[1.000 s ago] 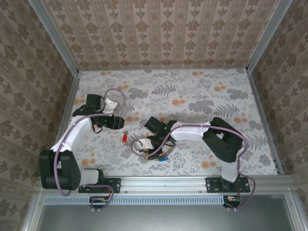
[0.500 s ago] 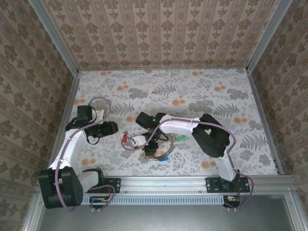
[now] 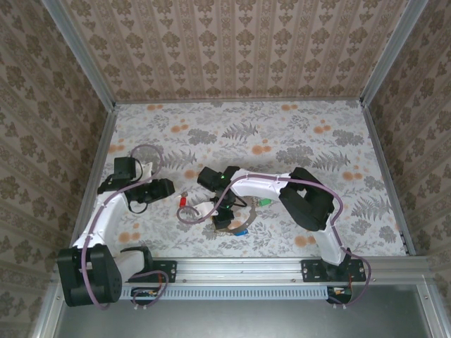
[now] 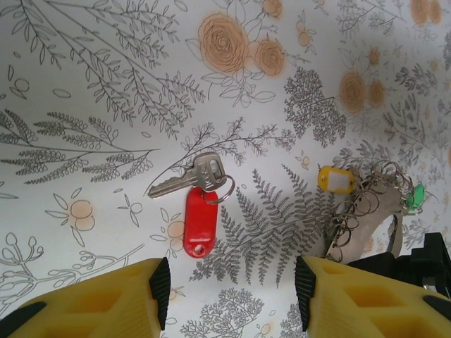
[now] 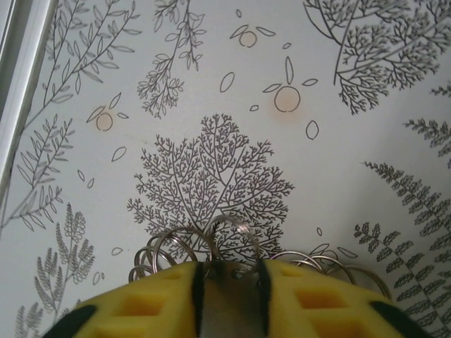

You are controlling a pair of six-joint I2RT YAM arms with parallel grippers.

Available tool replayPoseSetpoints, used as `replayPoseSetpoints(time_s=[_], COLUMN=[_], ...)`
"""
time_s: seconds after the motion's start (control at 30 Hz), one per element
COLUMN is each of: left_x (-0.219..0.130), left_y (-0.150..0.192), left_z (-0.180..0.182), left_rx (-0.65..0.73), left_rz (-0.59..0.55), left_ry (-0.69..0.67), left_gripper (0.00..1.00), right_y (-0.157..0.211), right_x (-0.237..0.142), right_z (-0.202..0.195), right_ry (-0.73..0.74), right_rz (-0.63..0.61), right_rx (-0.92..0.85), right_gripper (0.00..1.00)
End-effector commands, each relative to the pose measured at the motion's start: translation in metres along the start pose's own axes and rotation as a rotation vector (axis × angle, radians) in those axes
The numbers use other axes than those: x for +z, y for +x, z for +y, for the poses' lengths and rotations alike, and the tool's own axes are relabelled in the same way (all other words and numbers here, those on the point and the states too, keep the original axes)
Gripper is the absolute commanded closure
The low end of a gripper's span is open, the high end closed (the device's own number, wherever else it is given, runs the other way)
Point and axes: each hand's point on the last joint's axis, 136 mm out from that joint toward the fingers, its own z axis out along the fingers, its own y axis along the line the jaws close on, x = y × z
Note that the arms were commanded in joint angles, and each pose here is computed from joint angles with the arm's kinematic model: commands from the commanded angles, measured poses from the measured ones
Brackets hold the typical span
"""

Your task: Put the keys on the keyring

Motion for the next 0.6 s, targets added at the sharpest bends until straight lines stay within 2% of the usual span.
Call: replayPoseSetpoints(time_s=[0.0, 0.17, 0.37, 0.47, 0.57], left_x=[-0.001, -0.001, 0.002, 0.005, 0.008], left_y=[0.000, 0.001, 0.002, 0.003, 0.004], left_z=[-0.005, -0.007, -0.011, -0.011, -0.008], left_rx=[0.000, 0.007, 0.015, 0.016, 0.005], left_rz=[-0.017, -0.020, -0.019, -0.019, -0.019], left_ry=[0.034, 0.046, 0.077, 0.080, 0.062], left_gripper=[0.48, 0.48, 0.48, 0.48, 0.48], right_y=[-0.002, -0.004, 0.004, 0.011, 0.002], right_x=[0.000, -0.002, -0.016, -0.020, -0.028], right_z=[0.006, 0.018, 0.035, 0.039, 0.024], right_ry=[-0.035, -0.056, 0.014, 0.041, 0.129], right_rz=[0.008, -0.028, -0.065, -0.060, -0.123], right_rx=[0.003, -0.029, -0.140, -0.150, -0.072], right_gripper=[0.79, 0.91, 0.93, 0.92, 0.83])
